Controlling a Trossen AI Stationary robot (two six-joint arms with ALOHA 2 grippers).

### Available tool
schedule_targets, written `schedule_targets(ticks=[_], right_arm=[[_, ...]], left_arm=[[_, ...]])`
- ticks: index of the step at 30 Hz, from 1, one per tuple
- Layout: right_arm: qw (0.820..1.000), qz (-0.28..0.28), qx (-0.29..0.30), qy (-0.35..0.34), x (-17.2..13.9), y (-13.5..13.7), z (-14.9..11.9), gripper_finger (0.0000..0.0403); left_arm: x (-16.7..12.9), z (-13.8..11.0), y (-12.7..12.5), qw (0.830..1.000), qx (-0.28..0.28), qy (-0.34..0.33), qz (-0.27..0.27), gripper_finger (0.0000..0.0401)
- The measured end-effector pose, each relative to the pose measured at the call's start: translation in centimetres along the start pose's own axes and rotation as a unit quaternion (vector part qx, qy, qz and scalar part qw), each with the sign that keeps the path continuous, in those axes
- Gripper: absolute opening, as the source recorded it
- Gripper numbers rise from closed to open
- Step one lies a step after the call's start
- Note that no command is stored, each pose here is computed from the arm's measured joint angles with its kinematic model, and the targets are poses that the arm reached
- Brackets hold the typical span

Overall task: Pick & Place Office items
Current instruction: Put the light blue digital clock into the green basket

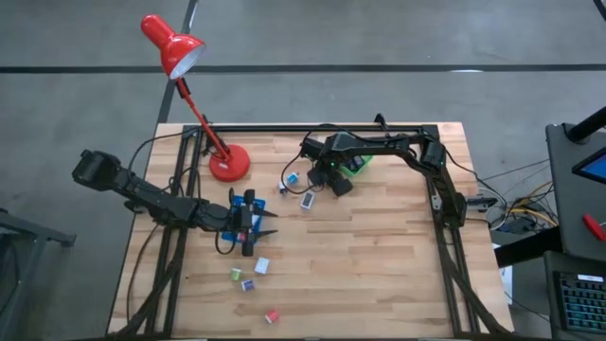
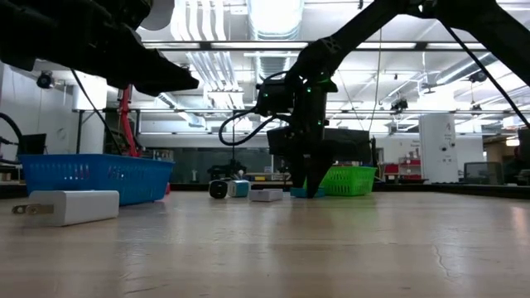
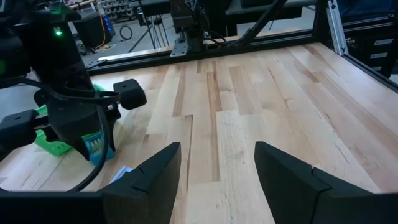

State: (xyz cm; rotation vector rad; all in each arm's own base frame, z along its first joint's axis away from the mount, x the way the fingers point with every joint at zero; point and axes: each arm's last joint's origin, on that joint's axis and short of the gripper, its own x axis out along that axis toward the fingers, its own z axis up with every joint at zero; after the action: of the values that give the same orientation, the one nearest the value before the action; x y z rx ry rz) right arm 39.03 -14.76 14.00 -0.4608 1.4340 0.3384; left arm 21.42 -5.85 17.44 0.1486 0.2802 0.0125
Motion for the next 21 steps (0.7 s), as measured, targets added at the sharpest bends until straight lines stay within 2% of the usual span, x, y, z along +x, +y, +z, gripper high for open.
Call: schedule_targets(ticks=[5, 13, 21], right_arm=[[0.999, -0.005, 0.030, -0.019, -0.3, -0.1, 0.2, 0.0140], [0.991, -0.024, 0.073, -0.106, -1.4, -1.0, 1.0, 0.0140], [0.987, -0.041, 0.096, -0.126, -2.0, -1.4, 1.2, 0.0140]], left_arm=[[0.0, 0.0, 0.0, 1.000, 0.003, 0.000, 0.000, 0.0209], [0.0, 0.0, 0.0, 1.000, 0.004, 0.000, 0.000, 0.0209], [0.0, 0.0, 0.0, 1.000, 0.004, 0.000, 0.000, 0.0209]])
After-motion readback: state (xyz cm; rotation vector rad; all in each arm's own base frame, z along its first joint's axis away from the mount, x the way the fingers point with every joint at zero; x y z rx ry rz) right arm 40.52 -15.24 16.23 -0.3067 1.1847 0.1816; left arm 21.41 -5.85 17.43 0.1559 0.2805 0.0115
